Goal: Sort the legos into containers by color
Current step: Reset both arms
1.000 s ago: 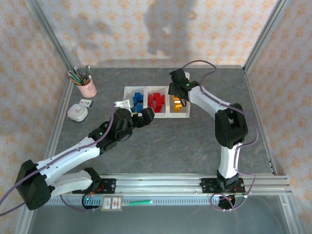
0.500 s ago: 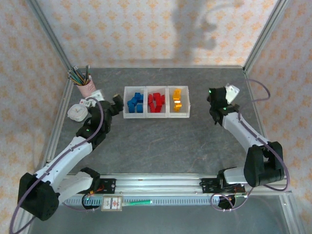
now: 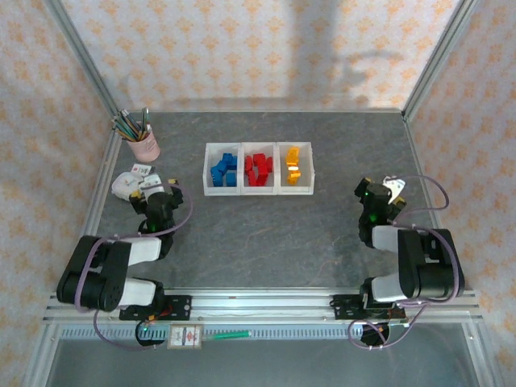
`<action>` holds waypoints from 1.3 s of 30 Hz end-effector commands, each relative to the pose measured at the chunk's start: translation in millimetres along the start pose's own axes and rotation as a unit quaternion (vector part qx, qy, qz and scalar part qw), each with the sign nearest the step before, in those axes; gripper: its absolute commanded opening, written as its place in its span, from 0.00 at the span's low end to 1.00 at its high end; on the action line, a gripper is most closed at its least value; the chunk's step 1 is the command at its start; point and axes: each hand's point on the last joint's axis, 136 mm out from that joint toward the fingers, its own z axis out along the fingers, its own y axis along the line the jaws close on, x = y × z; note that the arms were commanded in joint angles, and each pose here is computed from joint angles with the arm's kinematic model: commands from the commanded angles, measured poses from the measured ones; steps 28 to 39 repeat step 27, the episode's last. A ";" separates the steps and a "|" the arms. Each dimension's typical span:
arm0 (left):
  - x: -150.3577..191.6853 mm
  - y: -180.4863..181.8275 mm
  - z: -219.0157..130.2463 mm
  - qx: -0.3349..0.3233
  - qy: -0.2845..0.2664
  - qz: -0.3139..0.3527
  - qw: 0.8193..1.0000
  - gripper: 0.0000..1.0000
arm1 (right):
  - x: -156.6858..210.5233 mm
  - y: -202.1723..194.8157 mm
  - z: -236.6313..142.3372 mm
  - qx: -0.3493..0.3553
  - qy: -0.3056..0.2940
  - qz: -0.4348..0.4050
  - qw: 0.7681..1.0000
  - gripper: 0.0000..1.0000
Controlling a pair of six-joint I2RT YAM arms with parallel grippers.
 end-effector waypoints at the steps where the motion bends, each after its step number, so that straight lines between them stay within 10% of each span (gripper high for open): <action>1: -40.0 -24.0 0.0 0.069 -0.093 -0.014 0.993 0.99 | -38.7 39.7 -6.3 -0.111 -0.071 0.011 0.991 1.00; 4: -35.9 -24.7 -2.5 0.087 -0.094 -0.019 0.992 1.00 | -28.4 58.4 -31.8 -0.201 -0.108 -0.015 0.973 1.00; 39: -31.0 -9.2 8.8 0.064 -0.092 -0.049 0.993 1.00 | -16.8 66.2 -21.7 -0.183 -0.092 -0.040 0.978 1.00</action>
